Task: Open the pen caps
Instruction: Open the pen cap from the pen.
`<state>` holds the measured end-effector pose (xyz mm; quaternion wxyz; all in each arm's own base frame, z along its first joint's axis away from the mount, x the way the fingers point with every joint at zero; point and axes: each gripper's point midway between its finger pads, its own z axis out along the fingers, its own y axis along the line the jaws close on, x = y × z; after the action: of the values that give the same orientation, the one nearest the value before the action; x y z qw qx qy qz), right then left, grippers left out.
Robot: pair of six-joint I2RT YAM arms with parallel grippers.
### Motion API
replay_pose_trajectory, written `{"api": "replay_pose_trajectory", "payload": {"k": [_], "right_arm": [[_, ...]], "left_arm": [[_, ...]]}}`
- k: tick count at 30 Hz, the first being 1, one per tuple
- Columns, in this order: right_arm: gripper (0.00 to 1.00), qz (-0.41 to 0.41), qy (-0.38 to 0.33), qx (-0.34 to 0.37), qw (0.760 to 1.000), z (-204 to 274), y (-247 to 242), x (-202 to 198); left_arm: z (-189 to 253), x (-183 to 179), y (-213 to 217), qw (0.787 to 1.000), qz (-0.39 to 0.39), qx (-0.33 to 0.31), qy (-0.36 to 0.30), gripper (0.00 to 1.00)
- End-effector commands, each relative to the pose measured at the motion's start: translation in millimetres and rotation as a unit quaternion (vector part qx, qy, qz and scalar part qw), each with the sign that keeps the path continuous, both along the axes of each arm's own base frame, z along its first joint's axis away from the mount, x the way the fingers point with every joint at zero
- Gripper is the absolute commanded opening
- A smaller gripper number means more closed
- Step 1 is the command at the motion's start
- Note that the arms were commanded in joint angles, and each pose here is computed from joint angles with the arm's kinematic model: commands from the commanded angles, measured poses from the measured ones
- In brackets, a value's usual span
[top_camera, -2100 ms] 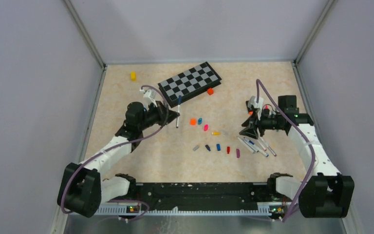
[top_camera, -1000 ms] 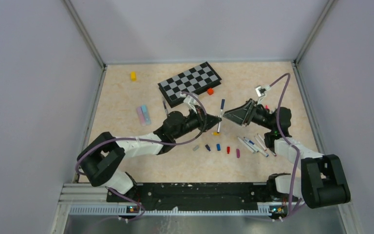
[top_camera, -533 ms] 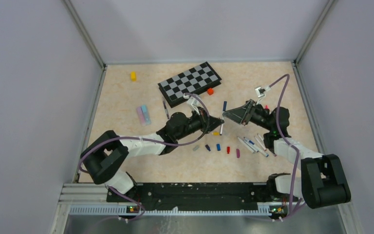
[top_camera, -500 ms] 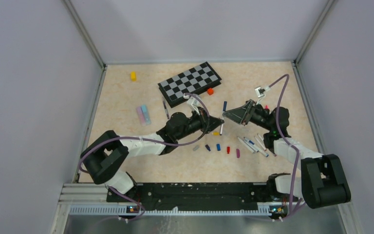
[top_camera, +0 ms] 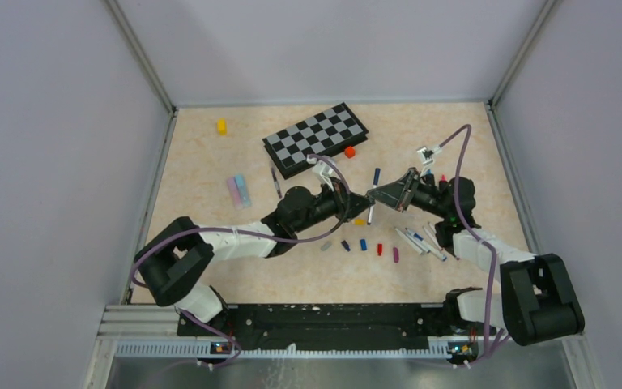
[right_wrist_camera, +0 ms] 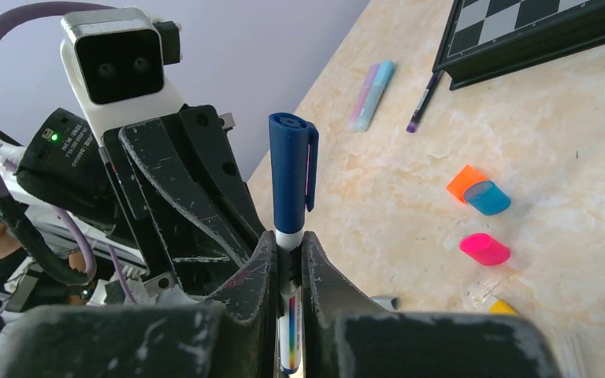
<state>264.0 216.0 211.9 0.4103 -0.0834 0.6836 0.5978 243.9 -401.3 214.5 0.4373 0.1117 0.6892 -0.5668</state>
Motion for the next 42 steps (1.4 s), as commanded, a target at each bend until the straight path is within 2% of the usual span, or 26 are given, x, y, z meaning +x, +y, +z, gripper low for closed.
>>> {"api": "replay_pose_trajectory", "payload": {"k": [1,5,9,14,15,19,22,27,29,35,42], "right_arm": [[0.0,0.004,-0.049,-0.001,0.999,14,3,1],[0.0,0.017,-0.072,-0.002,0.997,21,4,-3],[0.0,0.054,-0.095,-0.039,0.993,19,5,-6],[0.0,0.179,-0.197,-0.11,0.958,2,7,-31],[0.0,0.205,-0.212,-0.113,0.949,-1,6,-39],[0.0,0.261,-0.252,-0.104,0.926,-1,4,-60],[0.0,0.278,-0.256,-0.096,0.921,0,3,-68],[0.0,0.277,-0.251,-0.097,0.922,-3,3,-68],[0.0,0.27,-0.248,-0.103,0.925,-5,3,-65],[0.0,0.251,-0.243,-0.121,0.929,-8,3,-57],[0.0,0.238,-0.237,-0.131,0.933,-11,3,-52]], "left_arm": [[36,-2,-8,0.998,-0.014,-0.037,-0.045,0.05],[41,-11,-2,0.996,-0.027,-0.028,-0.078,0.31],[46,-19,16,0.99,-0.021,-0.013,-0.136,0.56],[60,-26,42,0.977,0.001,0.003,-0.213,0.97],[61,-27,44,0.976,-0.001,0.003,-0.216,0.98],[62,-28,43,0.978,-0.037,0.009,-0.204,0.99],[62,-30,35,0.98,-0.062,-0.001,-0.187,0.99],[60,-21,19,0.987,-0.075,-0.021,-0.139,0.76],[60,-17,15,0.99,-0.069,-0.03,-0.116,0.7],[50,-1,14,0.998,-0.02,-0.035,-0.051,0.61],[41,1,6,1.0,-0.002,-0.026,-0.018,0.56]]}}
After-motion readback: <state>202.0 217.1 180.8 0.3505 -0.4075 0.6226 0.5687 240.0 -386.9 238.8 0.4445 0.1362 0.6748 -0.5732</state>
